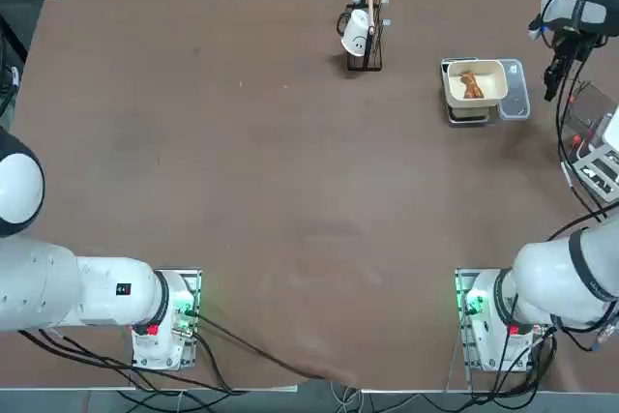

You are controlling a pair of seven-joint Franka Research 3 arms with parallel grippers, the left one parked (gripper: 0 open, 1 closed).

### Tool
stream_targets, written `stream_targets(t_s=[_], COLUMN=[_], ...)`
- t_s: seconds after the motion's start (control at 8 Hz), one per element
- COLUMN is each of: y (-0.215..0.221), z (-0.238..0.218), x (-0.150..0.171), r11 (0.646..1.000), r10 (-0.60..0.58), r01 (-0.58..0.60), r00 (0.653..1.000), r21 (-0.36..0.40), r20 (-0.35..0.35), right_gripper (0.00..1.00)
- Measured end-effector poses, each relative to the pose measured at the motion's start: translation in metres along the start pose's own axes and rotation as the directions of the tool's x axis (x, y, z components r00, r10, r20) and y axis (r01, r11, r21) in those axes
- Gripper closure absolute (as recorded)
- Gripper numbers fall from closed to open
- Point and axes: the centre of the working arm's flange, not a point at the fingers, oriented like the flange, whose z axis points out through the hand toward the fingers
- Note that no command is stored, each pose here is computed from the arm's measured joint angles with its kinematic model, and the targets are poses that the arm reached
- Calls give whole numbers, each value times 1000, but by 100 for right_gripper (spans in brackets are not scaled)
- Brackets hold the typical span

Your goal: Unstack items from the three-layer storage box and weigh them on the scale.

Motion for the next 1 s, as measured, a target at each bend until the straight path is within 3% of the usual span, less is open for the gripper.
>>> stream_targets(t_s=[0.5,1.0], y=[1,11], z=[15,32], x=[-2,-22], r11=[996,997], r10=[-46,-44], r01=[49,48], r00=[998,996], r21=[-68,-61], r20=[37,77], right_gripper=[98,98])
